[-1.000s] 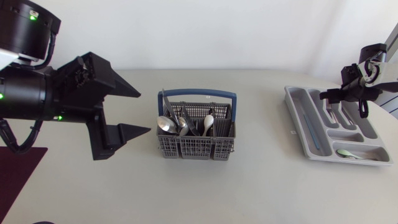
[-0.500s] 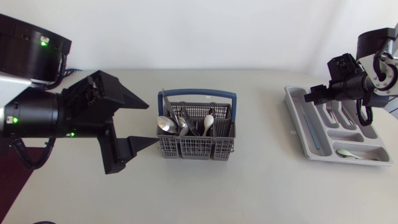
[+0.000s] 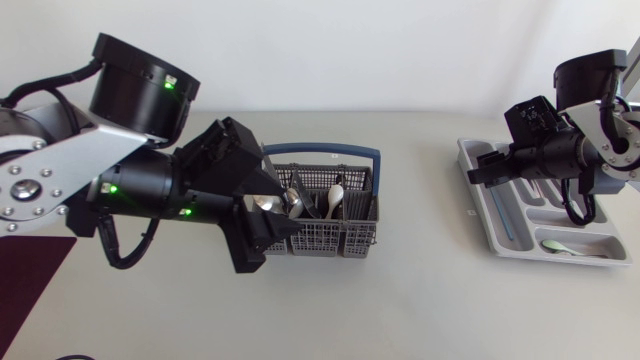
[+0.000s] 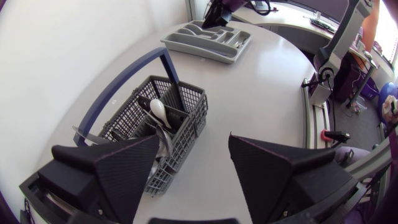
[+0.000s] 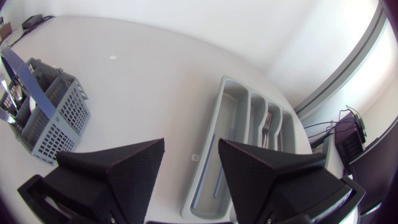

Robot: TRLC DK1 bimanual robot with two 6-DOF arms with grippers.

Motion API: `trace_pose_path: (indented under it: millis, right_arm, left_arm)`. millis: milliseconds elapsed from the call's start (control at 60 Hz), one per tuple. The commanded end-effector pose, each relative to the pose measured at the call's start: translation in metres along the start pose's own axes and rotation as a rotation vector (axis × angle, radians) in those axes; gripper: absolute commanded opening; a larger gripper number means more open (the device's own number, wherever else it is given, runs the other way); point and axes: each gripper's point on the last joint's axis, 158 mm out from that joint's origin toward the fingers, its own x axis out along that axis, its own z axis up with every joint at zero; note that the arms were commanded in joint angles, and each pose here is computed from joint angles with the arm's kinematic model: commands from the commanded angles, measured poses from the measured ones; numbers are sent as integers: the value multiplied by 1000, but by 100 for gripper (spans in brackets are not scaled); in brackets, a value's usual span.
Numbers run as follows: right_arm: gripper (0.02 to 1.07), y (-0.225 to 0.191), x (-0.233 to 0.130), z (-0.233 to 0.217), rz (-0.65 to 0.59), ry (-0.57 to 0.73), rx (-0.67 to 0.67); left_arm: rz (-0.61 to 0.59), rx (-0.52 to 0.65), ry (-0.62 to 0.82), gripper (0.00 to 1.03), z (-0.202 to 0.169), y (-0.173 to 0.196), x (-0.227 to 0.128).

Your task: Sort the cutlery from the basket into the organizer compartments.

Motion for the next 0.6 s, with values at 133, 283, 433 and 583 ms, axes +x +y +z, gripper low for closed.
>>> trace_pose_path:
  millis: [133, 283, 433, 583]
  right_arm:
    - [66, 10, 0, -18, 11, 36, 21]
    - [66, 12, 1, -19, 14, 36, 23]
    - [66, 12, 2, -21, 13, 40, 23]
    - [66, 12, 3, -22, 13, 40, 23]
  left_arm:
    - [58, -94, -3, 65, 23, 23, 22]
    - [93, -140, 29, 52, 22, 37, 36]
    - [107, -172, 69, 38, 14, 42, 49]
    - [117, -163, 83, 23, 12, 40, 52]
